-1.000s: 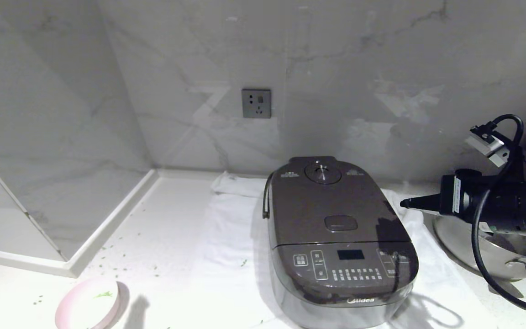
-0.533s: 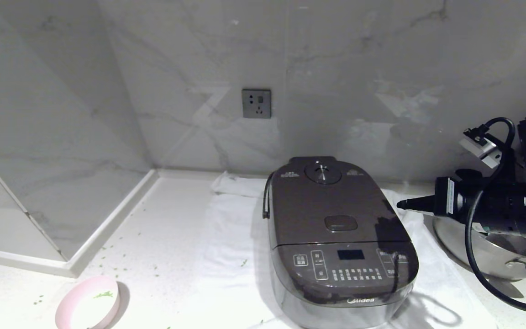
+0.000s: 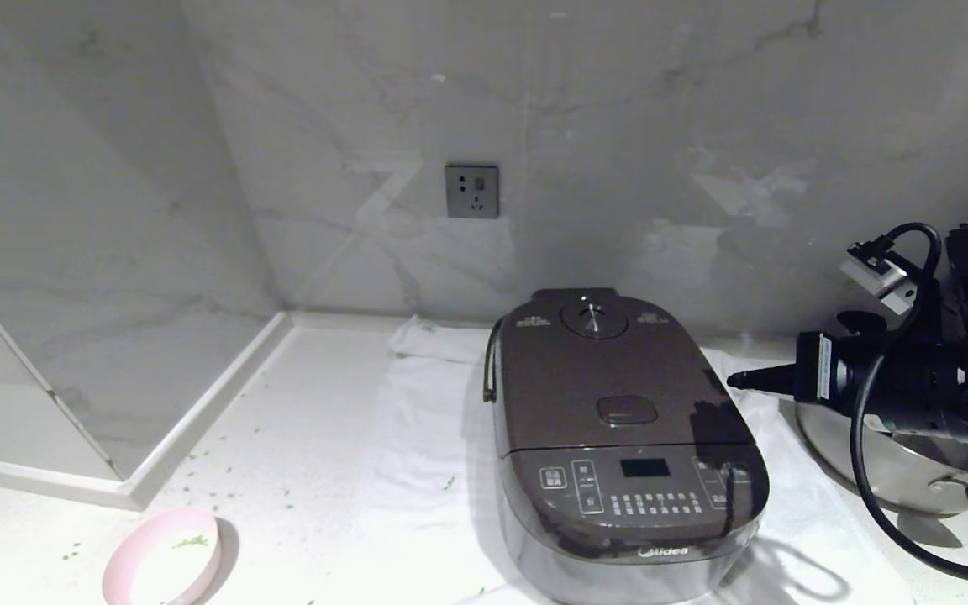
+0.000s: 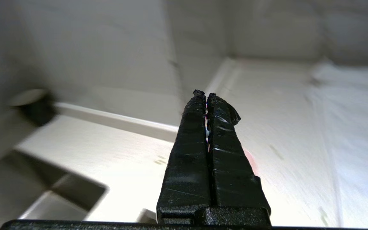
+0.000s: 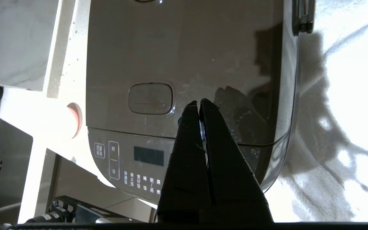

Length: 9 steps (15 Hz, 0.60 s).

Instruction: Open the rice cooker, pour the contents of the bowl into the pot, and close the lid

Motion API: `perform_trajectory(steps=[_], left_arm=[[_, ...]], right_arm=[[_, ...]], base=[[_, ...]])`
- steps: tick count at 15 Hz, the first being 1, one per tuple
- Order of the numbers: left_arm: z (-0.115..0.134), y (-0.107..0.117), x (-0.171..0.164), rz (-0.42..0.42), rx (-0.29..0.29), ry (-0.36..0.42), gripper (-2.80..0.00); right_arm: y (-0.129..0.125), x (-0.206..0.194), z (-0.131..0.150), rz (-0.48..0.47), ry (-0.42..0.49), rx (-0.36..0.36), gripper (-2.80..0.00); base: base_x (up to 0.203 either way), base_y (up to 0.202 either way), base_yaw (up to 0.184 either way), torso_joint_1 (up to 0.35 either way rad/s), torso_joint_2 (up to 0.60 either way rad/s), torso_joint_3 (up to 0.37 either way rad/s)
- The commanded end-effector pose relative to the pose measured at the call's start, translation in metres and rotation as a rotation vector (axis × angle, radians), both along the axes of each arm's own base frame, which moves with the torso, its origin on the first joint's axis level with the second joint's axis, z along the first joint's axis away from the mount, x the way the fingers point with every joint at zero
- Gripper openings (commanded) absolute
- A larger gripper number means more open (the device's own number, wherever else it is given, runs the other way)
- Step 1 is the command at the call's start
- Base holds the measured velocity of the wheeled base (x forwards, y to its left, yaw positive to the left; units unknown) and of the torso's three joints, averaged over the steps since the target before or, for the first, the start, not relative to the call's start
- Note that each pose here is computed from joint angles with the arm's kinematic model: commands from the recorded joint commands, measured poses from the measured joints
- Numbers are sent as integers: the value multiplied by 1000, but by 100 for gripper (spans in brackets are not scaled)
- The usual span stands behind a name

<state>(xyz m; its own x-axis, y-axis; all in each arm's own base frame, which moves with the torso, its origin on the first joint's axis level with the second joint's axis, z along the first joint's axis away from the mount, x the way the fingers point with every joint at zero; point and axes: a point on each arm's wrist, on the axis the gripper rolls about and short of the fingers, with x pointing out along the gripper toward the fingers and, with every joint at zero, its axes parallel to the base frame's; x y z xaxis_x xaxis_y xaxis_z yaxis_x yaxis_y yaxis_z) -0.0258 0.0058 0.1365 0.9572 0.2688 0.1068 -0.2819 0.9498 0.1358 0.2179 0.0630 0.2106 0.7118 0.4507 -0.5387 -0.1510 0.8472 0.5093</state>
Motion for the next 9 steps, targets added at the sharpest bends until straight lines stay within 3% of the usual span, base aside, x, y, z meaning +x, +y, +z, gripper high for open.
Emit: perform_trajectory(steps=[1,4,9], left_arm=[[-43,-4,-3,-174,12,49,-280],[-61,-6,1,-296,-30,133,-280],[-60,-6,1,-292,-32,132,-280]], right_arm=[[2,4,-5,5,9,-4,-280],[9,0,-7,53,8,-21,-280],[30,-29,-5,164,27,-10,-280]], base=[[0,0,0,0,0,0],[0,0,0,0,0,0],[0,0,0,0,0,0]])
